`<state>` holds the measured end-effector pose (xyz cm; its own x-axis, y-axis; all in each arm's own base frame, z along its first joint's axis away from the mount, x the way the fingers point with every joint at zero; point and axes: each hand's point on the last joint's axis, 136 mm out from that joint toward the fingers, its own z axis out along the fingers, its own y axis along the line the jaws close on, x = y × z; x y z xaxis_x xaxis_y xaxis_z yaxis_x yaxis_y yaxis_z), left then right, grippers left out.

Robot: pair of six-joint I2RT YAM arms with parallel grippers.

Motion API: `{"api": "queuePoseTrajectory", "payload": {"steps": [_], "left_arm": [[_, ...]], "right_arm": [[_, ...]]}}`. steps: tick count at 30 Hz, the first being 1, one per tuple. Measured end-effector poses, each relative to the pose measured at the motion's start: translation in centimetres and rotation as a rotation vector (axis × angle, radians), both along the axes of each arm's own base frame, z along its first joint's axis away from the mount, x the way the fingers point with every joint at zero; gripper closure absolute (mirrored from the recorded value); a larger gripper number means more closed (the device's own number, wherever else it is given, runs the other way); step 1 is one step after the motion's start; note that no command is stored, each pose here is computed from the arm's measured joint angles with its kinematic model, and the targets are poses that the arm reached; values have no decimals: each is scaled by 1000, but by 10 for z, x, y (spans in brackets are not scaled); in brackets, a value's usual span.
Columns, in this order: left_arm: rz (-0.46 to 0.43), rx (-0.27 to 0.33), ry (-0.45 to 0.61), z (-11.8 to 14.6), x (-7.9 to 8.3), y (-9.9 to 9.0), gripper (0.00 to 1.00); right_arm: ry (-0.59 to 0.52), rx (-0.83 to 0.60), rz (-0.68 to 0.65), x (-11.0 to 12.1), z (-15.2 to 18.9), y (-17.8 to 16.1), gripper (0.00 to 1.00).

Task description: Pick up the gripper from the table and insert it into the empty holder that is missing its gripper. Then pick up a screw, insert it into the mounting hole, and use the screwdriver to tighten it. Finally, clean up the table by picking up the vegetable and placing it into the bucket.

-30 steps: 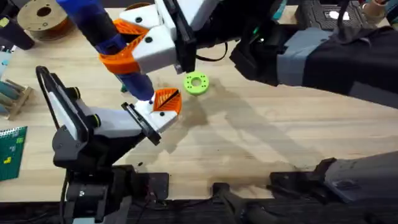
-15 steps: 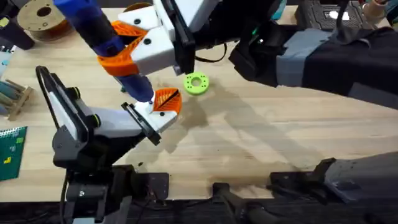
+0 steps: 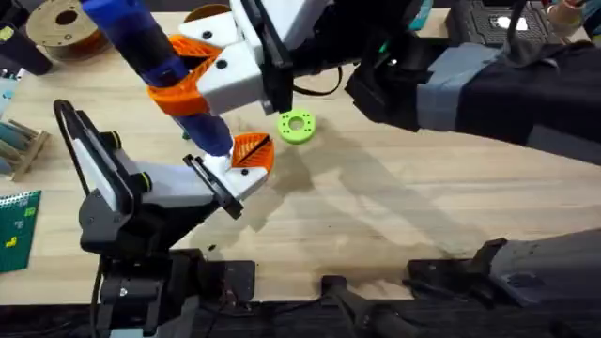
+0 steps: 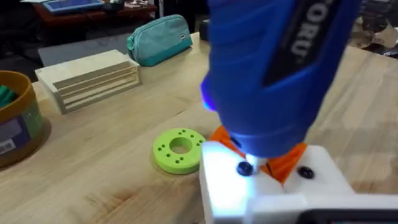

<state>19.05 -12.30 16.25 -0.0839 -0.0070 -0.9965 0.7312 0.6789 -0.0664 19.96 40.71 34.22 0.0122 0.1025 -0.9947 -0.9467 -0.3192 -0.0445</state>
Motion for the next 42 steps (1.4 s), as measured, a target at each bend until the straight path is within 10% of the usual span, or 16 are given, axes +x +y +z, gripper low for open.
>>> {"api": "queuePoseTrajectory", "payload": {"steps": [42], "left_arm": [[0, 0, 0, 0, 0, 0, 995]], "right_arm": [[18, 4, -23, 3, 2, 2, 983]]}}
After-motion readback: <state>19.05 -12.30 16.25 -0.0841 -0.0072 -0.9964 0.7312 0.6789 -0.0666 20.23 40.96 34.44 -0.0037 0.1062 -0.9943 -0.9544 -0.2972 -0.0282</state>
